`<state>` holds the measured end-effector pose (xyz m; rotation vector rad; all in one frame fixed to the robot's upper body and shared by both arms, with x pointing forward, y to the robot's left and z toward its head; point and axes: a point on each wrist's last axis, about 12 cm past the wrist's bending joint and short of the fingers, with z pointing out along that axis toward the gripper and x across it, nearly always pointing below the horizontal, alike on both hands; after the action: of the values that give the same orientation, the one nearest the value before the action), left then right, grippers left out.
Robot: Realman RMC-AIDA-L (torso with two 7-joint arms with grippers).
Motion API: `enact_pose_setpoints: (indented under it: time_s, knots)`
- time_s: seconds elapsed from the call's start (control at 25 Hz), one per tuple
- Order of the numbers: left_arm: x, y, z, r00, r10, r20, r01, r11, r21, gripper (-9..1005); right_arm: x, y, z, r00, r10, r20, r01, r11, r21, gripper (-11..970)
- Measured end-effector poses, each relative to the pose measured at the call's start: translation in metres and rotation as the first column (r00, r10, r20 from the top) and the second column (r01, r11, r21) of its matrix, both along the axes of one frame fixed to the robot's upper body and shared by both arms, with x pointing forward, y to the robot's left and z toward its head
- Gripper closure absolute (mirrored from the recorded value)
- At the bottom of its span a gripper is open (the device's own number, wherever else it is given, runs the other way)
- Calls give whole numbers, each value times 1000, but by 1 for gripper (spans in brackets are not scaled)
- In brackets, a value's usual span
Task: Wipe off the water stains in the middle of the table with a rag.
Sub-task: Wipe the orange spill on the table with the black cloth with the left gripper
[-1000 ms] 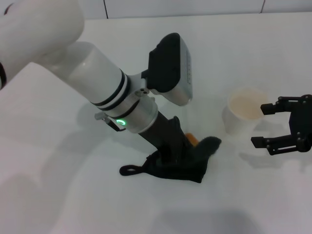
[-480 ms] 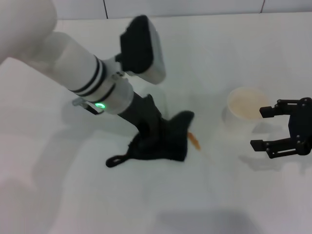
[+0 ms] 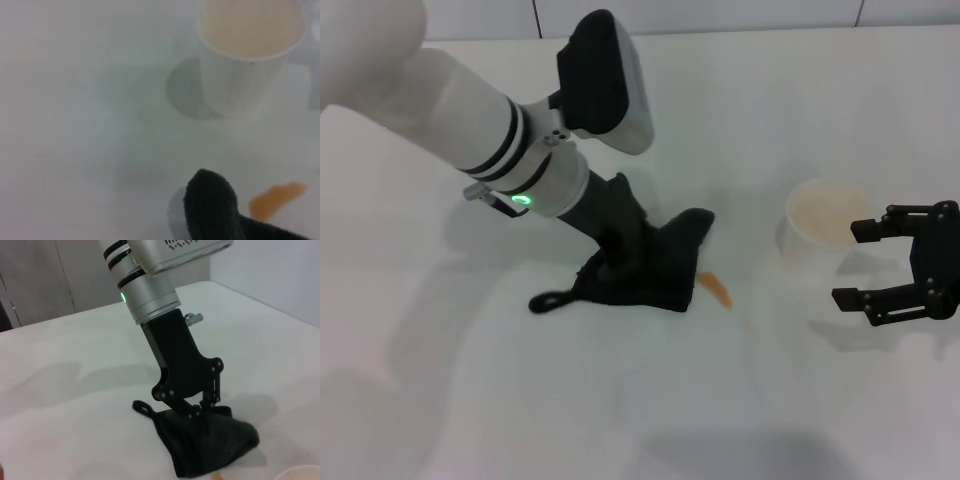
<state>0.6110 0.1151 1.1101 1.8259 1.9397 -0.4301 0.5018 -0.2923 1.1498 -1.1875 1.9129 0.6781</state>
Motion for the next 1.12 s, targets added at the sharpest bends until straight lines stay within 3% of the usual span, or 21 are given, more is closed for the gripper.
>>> enact_pose_setpoints:
  time_s: [0.56, 1.12]
  knots:
    - [-13, -33, 3, 993, -119, 8, 119, 990, -81, 921, -1, 1, 2, 1000, 11, 4, -11, 1000, 1, 103]
    - [-33, -37, -12, 987, -154, -37, 150, 984, -98, 921, -3, 1, 4, 1000, 17, 6, -17, 1000, 0, 103]
